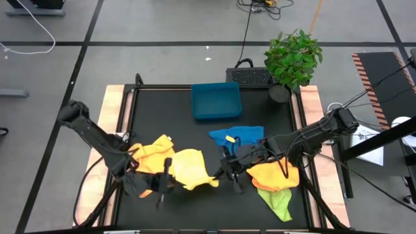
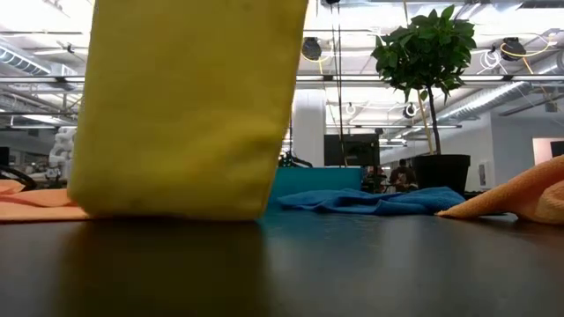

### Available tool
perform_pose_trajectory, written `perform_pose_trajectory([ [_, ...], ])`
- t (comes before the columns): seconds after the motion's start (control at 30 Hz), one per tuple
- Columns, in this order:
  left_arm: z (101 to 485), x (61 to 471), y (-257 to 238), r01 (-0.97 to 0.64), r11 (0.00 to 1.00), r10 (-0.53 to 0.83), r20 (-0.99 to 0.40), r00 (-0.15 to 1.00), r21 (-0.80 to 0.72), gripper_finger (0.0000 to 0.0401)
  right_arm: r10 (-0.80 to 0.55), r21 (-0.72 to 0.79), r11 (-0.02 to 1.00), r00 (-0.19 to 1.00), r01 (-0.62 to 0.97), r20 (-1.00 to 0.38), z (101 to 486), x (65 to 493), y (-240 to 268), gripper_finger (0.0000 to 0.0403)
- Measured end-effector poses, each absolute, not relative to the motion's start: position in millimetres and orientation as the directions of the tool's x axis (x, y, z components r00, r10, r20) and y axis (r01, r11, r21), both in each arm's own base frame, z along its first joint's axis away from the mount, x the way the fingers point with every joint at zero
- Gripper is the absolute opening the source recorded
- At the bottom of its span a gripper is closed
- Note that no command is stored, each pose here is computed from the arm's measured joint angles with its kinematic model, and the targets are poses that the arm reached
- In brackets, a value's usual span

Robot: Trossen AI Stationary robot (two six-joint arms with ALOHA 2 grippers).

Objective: Fold microfiber towels
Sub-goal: Fold the yellow microfiber towel

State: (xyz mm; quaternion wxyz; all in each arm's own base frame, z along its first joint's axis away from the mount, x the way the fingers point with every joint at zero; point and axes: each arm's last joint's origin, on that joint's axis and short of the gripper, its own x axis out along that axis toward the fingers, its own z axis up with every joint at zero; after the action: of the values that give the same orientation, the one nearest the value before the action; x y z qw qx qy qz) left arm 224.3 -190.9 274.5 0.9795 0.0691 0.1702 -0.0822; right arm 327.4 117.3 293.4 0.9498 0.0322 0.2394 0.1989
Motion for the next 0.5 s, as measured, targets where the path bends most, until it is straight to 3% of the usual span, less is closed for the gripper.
perform_pose_trajectory([
  [0.17, 256.8, 231.9, -202.5, 0.176, 0.982, -0.138, -0.377, 0.916, 0.067, 0.0000, 0.441, 0.228, 0.898, 0.773, -0.377, -0.456, 285.9, 326.1, 118.9, 0.0000],
  [0.5, 209.1, 249.0, -230.8, 0.226, 0.972, -0.232, -0.442, 0.866, -0.067, 0.0000, 0.540, 0.355, 0.840, 0.683, -0.409, -0.492, 223.9, 330.6, 133.7, 0.0000],
])
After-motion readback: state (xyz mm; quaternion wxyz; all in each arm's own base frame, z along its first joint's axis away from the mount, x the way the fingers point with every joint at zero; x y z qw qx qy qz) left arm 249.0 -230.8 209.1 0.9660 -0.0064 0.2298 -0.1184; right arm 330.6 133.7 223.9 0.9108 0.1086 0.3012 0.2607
